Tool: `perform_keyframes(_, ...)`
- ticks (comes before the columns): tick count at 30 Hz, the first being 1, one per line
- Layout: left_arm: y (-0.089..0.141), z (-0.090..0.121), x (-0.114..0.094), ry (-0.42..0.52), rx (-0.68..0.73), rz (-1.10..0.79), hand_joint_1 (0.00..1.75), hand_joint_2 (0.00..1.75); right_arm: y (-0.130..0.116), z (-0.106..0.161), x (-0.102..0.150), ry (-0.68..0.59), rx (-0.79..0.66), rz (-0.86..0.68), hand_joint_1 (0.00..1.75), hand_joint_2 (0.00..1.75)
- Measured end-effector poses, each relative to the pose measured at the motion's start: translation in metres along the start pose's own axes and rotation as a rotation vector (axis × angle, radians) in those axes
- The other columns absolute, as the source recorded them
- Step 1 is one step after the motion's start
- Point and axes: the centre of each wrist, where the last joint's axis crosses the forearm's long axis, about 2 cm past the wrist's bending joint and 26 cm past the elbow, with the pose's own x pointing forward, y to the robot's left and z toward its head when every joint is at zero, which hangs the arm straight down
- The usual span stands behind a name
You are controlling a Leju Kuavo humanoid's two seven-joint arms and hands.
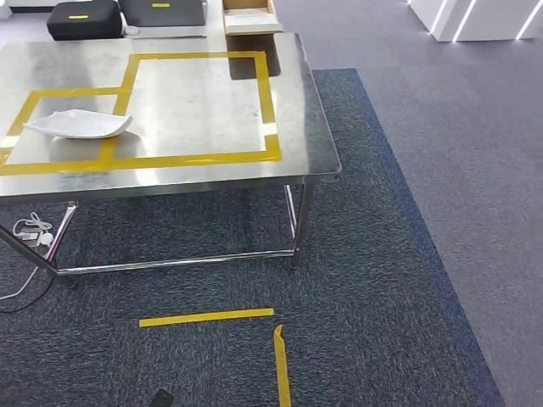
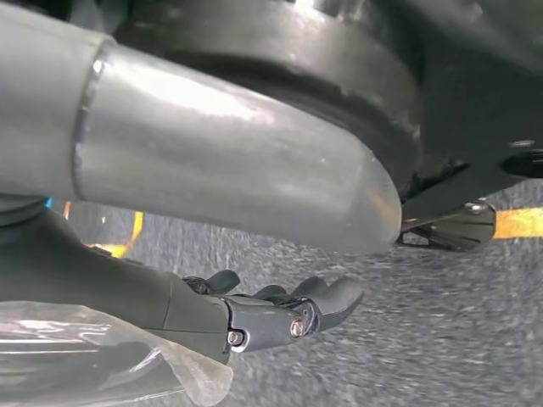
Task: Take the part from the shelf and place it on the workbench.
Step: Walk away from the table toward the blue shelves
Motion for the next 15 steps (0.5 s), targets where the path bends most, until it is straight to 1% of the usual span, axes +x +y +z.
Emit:
perform_keyframes(4, -0.0004, -0.0003, 0.0020, 0.001, -0.006, 0.011, 0.00, 0.00, -0.0008, -0.0003, 0.0035, -0.013, 0.000, 0.016, 0.00, 0.00)
perform_keyframes(9, 0.0002, -0.0012, 0.0046, -0.004, -0.011, 0.014, 0.00, 0.00, 0.0002, 0.0000, -0.0001, -0.009, 0.008, 0.050, 0.00, 0.00)
perform_keyframes(15, 0.0000, -0.0011, 0.0041, 0.003, -0.017, 0.018, 0.00, 0.00, 0.0004, -0.0001, 0.0013, -0.012, 0.017, 0.062, 0.00, 0.00)
